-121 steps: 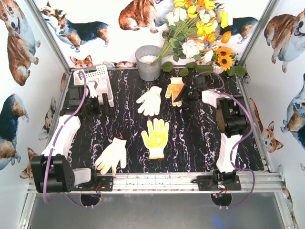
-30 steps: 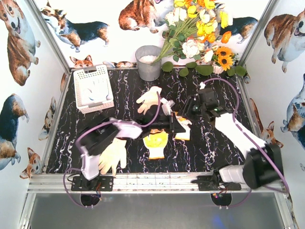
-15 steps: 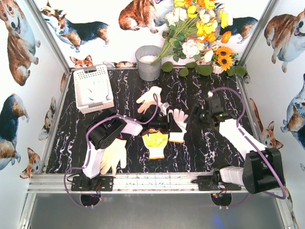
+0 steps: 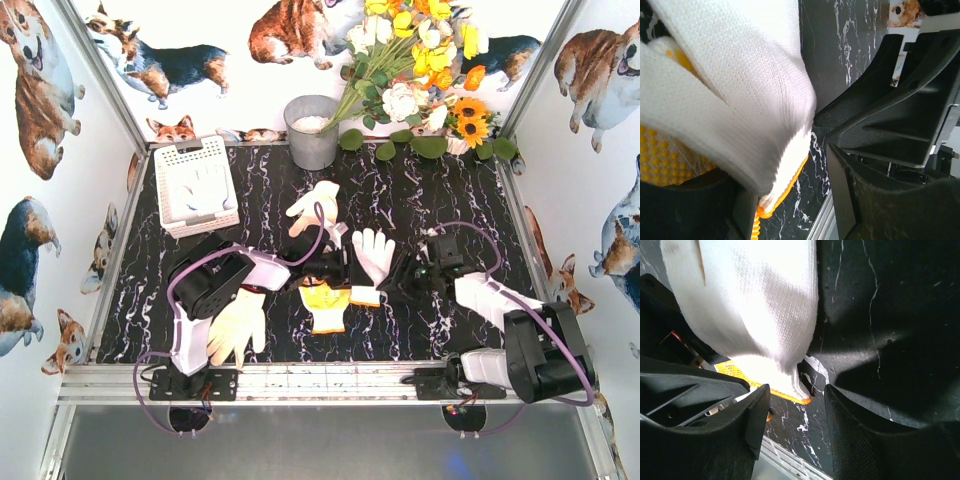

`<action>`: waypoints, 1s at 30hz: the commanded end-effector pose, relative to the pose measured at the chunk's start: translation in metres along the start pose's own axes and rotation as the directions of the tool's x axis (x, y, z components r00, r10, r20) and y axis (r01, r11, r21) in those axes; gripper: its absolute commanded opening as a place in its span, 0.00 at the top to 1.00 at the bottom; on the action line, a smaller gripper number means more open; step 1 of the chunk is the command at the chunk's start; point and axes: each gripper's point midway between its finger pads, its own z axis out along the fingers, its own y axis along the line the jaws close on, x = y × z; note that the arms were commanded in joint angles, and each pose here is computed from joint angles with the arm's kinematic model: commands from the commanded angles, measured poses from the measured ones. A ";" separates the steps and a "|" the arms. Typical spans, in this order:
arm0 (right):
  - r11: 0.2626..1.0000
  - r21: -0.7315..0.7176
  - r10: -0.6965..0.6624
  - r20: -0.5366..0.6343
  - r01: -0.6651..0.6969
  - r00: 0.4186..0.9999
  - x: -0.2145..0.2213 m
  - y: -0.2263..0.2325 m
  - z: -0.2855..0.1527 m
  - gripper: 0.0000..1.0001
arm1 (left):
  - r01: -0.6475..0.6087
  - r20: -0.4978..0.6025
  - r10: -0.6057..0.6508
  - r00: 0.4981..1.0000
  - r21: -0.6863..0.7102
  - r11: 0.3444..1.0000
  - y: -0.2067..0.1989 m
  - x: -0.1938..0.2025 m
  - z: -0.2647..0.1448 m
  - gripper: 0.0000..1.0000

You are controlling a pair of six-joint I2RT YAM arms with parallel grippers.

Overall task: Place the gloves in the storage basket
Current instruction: Place the glove at the center of the board, then pick up the glove from the center of the board.

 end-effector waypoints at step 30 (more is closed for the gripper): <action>0.977 -0.212 -0.007 0.045 0.017 0.999 -0.017 0.053 -0.011 1.00 | -0.133 0.093 0.134 0.987 -0.015 0.991 -0.045 -0.026 -0.026 1.00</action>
